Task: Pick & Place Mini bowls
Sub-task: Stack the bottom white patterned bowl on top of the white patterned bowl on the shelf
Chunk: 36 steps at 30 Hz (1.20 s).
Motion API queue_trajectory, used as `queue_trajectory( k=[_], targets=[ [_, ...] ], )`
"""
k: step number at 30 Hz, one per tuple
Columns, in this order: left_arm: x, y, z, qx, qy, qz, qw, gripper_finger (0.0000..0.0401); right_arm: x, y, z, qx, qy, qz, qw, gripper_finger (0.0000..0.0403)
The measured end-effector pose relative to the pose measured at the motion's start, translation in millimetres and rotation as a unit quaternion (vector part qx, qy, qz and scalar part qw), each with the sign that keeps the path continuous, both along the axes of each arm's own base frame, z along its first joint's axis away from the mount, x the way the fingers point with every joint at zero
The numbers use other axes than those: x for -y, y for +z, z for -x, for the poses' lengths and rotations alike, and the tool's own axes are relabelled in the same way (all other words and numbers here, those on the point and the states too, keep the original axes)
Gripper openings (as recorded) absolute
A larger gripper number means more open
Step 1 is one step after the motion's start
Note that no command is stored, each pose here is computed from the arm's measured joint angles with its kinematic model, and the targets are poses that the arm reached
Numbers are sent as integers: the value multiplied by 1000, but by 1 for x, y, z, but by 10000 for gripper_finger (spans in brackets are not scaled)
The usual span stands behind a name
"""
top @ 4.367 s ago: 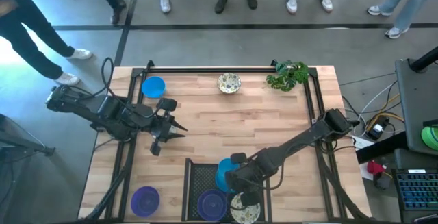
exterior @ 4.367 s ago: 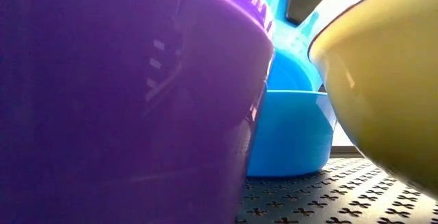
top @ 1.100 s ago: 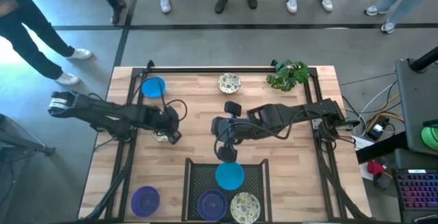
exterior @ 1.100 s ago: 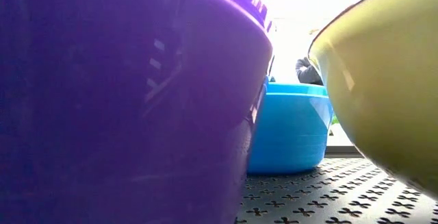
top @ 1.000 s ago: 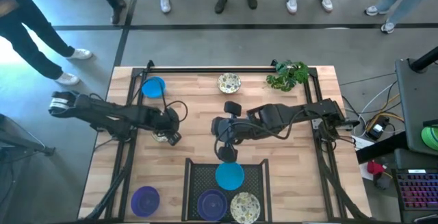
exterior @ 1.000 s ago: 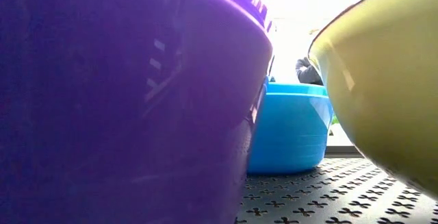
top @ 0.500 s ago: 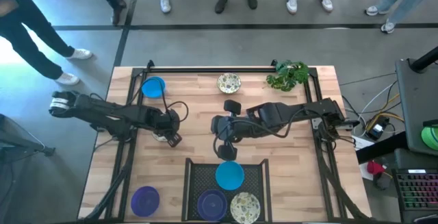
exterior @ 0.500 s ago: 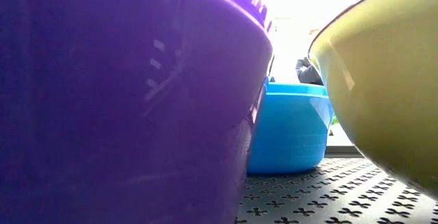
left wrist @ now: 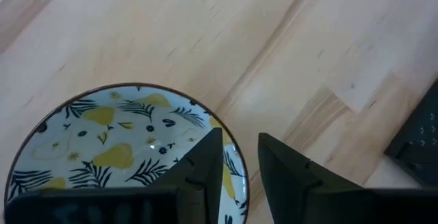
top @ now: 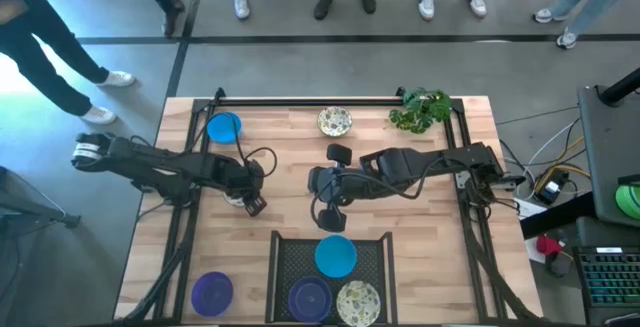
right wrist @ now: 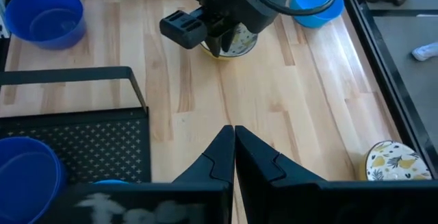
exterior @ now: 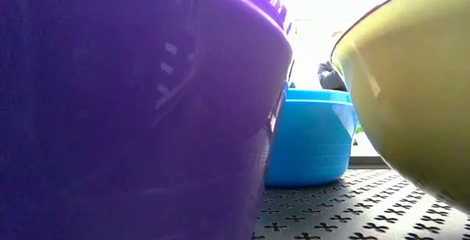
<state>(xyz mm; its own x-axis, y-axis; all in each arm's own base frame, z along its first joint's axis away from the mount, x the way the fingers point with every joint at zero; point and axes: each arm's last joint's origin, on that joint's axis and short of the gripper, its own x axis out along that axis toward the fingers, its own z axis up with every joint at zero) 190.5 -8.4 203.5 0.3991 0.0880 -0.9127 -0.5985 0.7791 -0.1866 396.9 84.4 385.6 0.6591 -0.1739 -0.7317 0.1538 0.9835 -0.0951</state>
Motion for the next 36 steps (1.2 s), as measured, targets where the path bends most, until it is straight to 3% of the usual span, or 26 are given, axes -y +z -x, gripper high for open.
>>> queue_trajectory(
  k=[25,36],
  targets=[
    [2,-10,3,-9,-3,1,1000,96,5,0,-1,0,-5,1,1000,8],
    [12,-11,4,-12,-63,-15,998,96,7,0,-2,-1,-4,4,1000,8]
  ],
)
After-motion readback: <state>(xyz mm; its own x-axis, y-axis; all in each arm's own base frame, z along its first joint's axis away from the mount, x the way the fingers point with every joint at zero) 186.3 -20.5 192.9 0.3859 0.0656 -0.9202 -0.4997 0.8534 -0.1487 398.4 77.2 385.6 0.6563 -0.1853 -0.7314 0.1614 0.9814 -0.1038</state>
